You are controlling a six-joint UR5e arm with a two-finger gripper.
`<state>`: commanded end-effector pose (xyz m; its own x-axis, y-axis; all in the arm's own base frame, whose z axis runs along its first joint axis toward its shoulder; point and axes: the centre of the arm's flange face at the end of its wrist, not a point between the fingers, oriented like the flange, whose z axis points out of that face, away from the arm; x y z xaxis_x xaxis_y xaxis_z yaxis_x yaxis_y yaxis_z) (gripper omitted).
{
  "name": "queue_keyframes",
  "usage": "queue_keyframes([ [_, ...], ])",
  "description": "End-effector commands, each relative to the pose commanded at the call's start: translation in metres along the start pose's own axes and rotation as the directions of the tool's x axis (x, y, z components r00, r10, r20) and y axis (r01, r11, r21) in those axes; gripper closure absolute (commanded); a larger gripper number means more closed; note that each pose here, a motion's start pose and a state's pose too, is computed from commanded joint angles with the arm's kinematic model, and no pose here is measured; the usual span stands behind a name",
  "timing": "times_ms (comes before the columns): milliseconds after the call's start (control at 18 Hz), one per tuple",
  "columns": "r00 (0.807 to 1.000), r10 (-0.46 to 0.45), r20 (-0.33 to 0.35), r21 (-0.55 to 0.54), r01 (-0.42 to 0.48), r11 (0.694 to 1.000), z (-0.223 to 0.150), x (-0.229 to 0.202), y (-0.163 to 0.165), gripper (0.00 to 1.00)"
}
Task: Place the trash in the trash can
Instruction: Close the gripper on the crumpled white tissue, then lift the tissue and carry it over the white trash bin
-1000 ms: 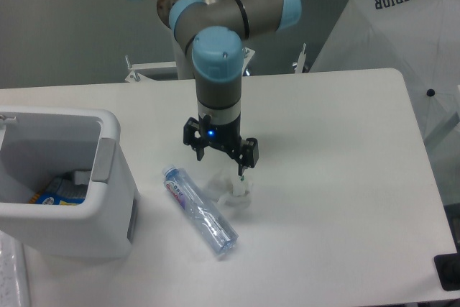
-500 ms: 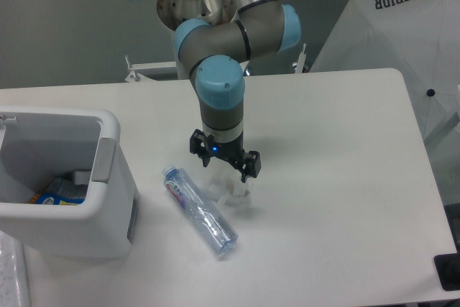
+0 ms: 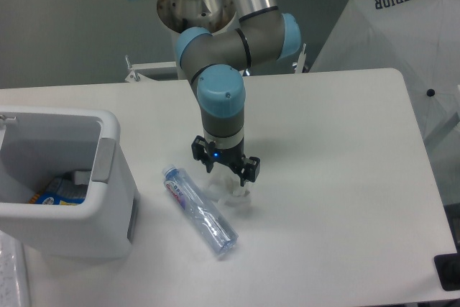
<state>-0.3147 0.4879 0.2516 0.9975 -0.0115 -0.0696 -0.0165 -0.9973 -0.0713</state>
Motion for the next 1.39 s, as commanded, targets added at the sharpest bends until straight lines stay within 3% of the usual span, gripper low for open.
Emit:
queue_keyframes([
  [222,1.0,0.0,0.006,0.007,0.0,1.0,-0.004,0.0,0.0,0.95],
  [556,0.998,0.002,0.064,0.072,-0.006,0.997,-0.05,-0.013,-0.008,0.98],
  [833,0.993,-0.042,0.112,0.236,0.015,0.972,-0.128,-0.041,-0.011,0.98],
  [1000,0.995,-0.096,-0.014,0.463,0.092,0.881,-0.175,-0.068,-0.005,0.98],
  [1111,0.983,-0.153,-0.101,0.545,0.183,0.818,-0.198,-0.075,0.004,0.98],
  [1278,0.954,-0.217,-0.208,0.605,0.3,0.737,-0.229,-0.072,0.001,0.98],
  [1389,0.923,-0.27,-0.275,0.623,0.385,0.681,-0.255,-0.072,-0.006,0.98],
])
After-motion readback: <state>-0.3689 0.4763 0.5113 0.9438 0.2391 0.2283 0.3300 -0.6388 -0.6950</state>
